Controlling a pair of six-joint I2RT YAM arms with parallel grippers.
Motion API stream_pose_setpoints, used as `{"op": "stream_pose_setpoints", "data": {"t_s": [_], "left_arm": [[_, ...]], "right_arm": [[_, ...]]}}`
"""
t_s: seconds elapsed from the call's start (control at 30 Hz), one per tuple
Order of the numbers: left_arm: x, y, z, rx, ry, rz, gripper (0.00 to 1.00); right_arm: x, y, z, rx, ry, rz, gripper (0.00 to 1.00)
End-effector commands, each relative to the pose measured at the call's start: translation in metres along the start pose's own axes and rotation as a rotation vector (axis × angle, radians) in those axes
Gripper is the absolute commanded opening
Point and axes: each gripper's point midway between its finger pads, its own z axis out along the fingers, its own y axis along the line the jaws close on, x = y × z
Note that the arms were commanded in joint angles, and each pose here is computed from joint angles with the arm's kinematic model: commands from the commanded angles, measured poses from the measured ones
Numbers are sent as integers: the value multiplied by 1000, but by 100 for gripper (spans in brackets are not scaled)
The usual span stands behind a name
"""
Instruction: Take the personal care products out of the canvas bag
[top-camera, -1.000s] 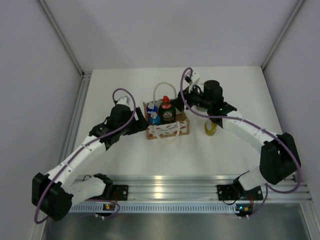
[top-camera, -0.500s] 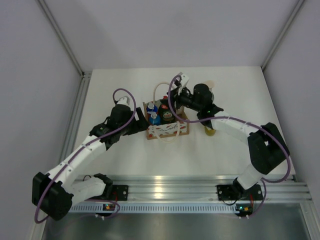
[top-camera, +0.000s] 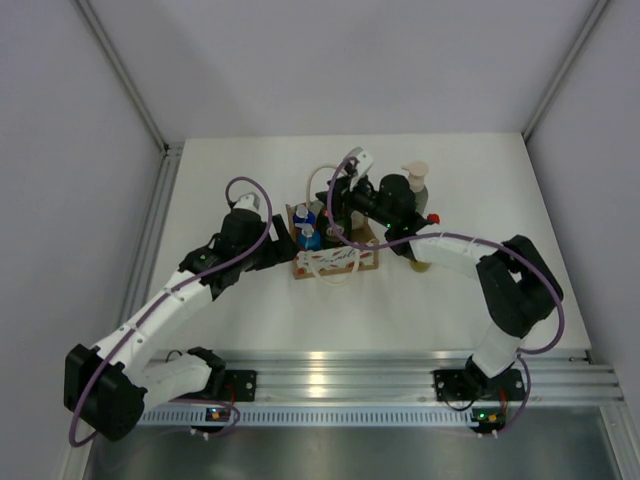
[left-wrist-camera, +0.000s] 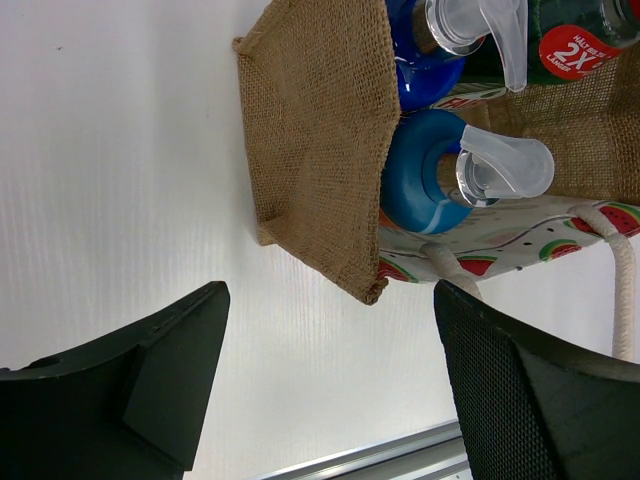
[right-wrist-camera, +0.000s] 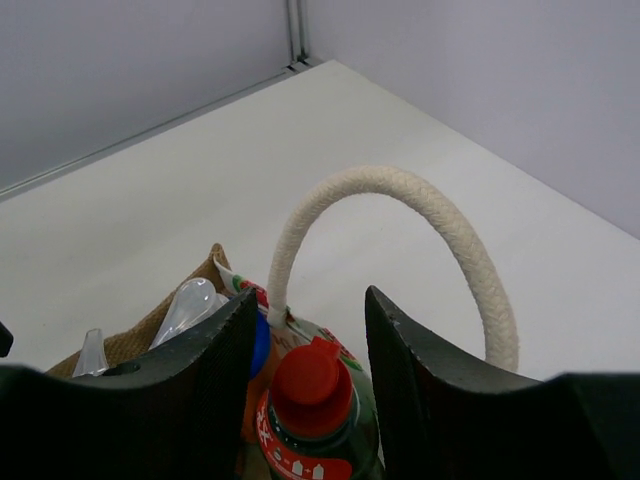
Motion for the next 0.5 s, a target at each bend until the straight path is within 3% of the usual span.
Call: {"op": "stream_pose_setpoints", "data": {"t_s": [0.0, 0.3, 0.47], "left_arm": [[-4, -5, 1, 20, -16, 6, 88], [-4, -4, 0, 18, -20, 14, 88], [-3, -3, 1, 17, -16, 17, 88]], "right_arm": [[-20, 5, 8, -3, -115, -11, 45], [-1, 6, 13, -6, -85, 2, 44], [4, 4, 16, -1, -78, -1, 35]]}}
